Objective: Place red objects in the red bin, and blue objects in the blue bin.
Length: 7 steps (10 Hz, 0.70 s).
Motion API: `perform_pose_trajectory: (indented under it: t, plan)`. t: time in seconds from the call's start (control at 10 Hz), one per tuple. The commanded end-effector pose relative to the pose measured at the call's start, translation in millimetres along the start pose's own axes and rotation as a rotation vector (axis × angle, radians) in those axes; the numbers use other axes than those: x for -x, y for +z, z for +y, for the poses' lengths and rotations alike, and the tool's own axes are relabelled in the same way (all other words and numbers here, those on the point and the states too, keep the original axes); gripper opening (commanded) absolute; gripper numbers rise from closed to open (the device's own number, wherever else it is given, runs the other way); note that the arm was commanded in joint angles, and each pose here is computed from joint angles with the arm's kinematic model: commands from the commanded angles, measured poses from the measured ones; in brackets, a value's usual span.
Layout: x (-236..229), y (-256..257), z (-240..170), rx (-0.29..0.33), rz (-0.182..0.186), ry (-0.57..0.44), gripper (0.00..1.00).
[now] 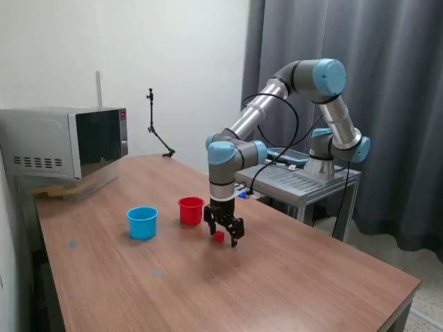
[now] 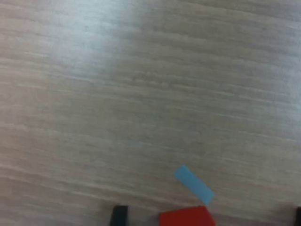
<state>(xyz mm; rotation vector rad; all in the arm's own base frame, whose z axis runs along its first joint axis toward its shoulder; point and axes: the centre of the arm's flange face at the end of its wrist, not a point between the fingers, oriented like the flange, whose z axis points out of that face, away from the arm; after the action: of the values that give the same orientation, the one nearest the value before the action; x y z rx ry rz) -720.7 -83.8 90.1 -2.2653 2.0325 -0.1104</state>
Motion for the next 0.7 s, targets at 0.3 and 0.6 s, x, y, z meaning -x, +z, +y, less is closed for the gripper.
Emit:
perform_pose_trajectory:
  t: [0.3,0.6]
  plan:
    - [3.8,-7.2,5.1,0.015,-0.009,0.003,1.0]
    - [5.9,-6.5,4.6,0.014,-0.008,0.006,1.0]
